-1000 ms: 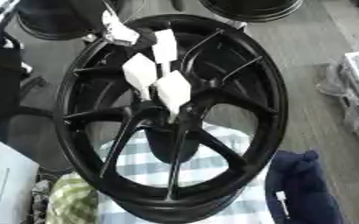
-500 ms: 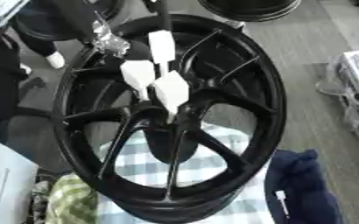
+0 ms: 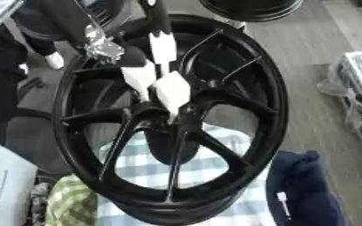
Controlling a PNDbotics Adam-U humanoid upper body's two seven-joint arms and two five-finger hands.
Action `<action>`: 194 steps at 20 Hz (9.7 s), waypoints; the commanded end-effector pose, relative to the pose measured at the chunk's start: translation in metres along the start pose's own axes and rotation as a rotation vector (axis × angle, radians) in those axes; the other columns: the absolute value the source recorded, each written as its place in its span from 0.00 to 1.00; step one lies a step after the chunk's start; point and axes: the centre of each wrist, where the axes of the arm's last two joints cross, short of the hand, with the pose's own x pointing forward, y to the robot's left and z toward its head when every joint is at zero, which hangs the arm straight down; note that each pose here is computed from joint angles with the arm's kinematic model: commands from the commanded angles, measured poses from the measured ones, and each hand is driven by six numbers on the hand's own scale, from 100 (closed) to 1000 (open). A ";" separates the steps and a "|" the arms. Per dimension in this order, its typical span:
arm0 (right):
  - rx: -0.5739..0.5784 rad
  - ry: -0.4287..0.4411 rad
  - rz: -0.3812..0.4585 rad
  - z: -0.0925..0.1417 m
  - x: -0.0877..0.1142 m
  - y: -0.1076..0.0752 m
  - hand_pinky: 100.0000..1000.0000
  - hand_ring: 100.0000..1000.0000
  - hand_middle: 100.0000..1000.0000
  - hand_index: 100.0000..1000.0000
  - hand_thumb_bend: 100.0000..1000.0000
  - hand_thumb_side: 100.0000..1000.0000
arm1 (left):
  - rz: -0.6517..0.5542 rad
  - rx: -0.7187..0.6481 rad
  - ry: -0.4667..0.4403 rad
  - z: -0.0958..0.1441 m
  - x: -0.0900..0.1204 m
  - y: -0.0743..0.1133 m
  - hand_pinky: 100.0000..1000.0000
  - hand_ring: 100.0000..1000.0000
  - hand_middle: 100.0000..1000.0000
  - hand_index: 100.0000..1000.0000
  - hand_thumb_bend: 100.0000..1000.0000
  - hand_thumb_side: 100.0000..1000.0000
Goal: Pull the pin out of the wheel hub.
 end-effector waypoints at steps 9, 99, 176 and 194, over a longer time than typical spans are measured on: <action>-0.001 -0.008 0.013 -0.003 0.005 -0.001 0.98 0.73 0.68 0.86 0.00 0.55 | -0.076 -0.099 0.032 0.012 -0.012 -0.005 0.79 0.74 0.63 0.76 0.34 0.43; -0.014 0.038 -0.016 -0.003 -0.007 0.006 0.99 0.73 0.69 0.87 0.00 0.62 | -0.071 -0.152 0.103 -0.006 -0.043 -0.025 0.72 0.66 0.51 0.46 0.00 0.06; -0.146 -0.018 -0.039 0.007 0.003 -0.009 0.99 0.74 0.69 0.87 0.00 0.63 | 0.572 1.498 0.582 0.205 -0.032 -0.162 0.71 0.72 0.60 0.70 0.00 0.72; -0.104 -0.045 -0.070 -0.003 0.006 -0.002 0.99 0.74 0.69 0.87 0.00 0.63 | 0.983 1.743 0.531 0.111 -0.014 -0.215 0.70 0.72 0.61 0.69 0.00 0.82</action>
